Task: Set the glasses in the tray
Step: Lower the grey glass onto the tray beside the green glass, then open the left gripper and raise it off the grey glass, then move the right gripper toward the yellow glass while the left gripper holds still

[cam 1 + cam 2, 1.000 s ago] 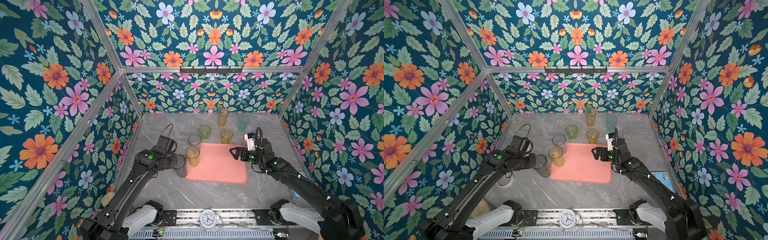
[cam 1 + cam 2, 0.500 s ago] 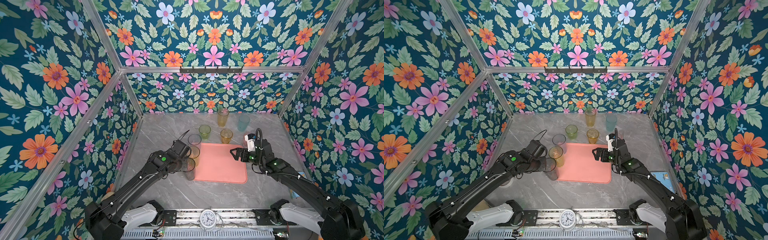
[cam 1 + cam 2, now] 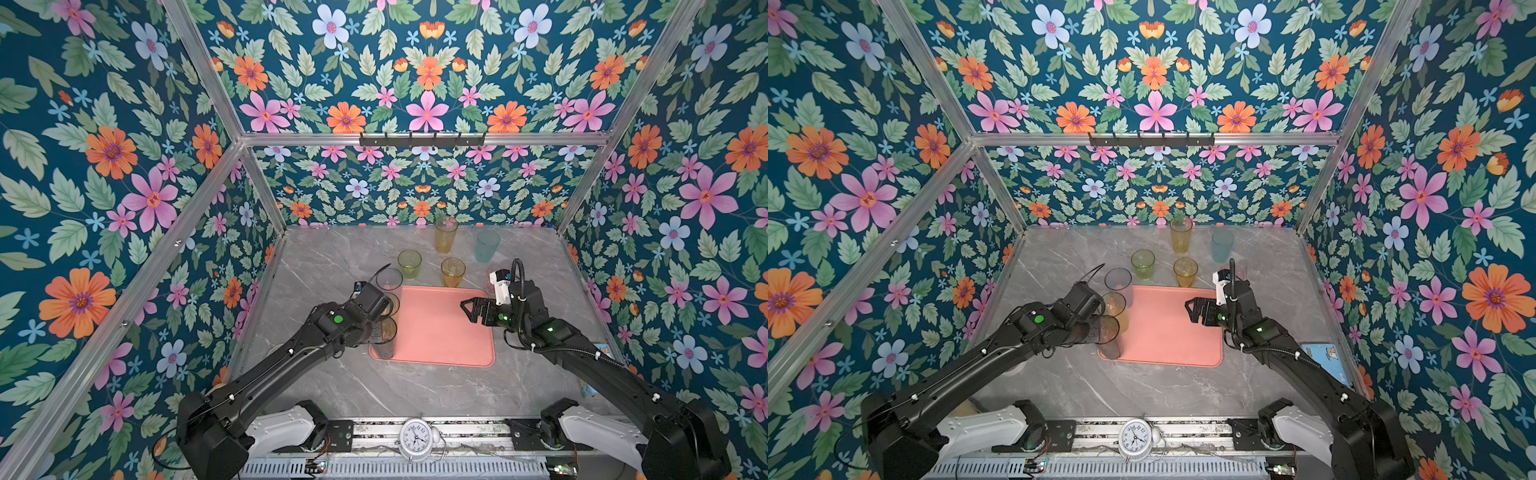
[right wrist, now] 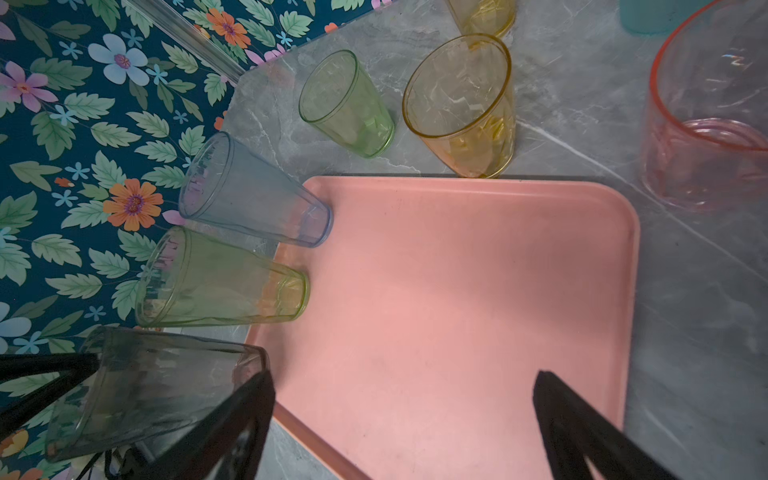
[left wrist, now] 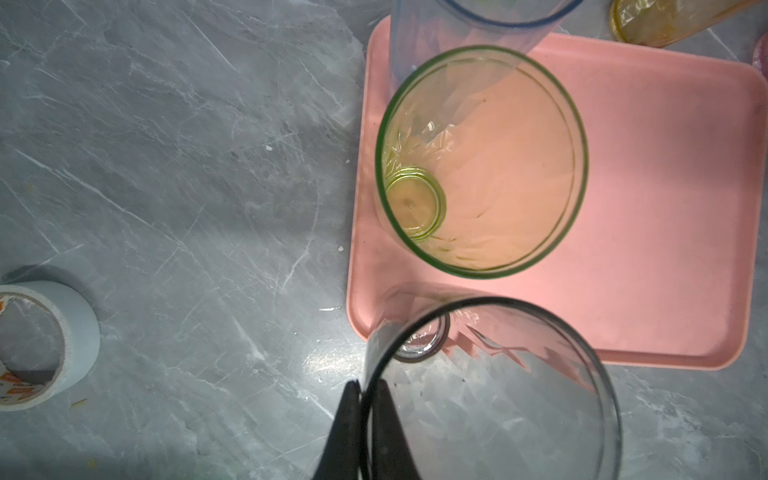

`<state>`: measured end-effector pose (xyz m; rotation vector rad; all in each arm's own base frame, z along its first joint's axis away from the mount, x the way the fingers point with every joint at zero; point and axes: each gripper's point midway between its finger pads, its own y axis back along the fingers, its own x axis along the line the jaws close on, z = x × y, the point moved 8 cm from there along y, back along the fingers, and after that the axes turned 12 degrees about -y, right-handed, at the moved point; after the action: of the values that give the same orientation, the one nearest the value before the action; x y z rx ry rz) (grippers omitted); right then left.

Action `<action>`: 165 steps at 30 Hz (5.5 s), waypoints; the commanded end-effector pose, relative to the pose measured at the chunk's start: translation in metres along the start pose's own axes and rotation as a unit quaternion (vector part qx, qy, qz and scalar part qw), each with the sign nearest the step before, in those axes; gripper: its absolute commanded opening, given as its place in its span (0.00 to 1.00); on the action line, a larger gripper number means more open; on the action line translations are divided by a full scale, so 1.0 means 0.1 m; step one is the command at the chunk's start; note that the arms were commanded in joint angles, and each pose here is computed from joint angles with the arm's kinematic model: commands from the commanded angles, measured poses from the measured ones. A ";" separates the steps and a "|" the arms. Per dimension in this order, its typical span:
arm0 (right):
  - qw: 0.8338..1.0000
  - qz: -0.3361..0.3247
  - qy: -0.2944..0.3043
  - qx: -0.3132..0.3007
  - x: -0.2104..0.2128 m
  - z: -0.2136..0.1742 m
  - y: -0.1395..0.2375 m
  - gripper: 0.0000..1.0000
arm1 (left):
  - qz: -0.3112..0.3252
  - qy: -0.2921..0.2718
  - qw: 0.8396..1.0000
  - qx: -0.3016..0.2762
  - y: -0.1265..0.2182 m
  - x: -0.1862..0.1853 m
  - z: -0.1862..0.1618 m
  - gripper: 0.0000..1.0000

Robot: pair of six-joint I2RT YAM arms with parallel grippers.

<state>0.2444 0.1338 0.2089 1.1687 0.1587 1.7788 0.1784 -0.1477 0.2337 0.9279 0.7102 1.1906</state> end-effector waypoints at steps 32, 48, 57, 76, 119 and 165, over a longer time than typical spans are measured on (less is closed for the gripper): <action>1.000 0.003 0.002 -0.008 -0.02 0.00 -0.04 0.98 | 0.020 -0.005 1.000 -0.018 -0.16 -0.01 0.00 0.00; 1.000 0.002 0.002 -0.008 -0.04 -0.02 -0.03 0.98 | 0.018 -0.004 1.000 -0.013 -0.24 -0.02 -0.04 0.03; 1.000 0.000 0.001 -0.007 -0.05 -0.03 -0.04 0.98 | 0.015 -0.003 1.000 -0.012 -0.23 -0.02 -0.04 0.20; 1.000 0.006 0.004 -0.016 0.00 0.01 0.04 0.98 | 0.010 -0.010 0.998 -0.058 0.17 0.01 0.18 0.51; 0.988 -0.121 0.031 -0.095 0.59 1.47 -0.63 0.99 | 0.179 0.035 0.954 -0.240 0.17 0.77 0.75 0.85; 0.985 -0.146 0.009 -0.087 0.32 2.47 -1.73 0.87 | 0.235 0.046 0.947 -0.214 -0.06 0.85 0.63 0.82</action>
<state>0.5396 0.1578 0.2634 0.9631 0.1885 1.4993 0.2570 -0.0840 0.2587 0.6853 0.2810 1.7022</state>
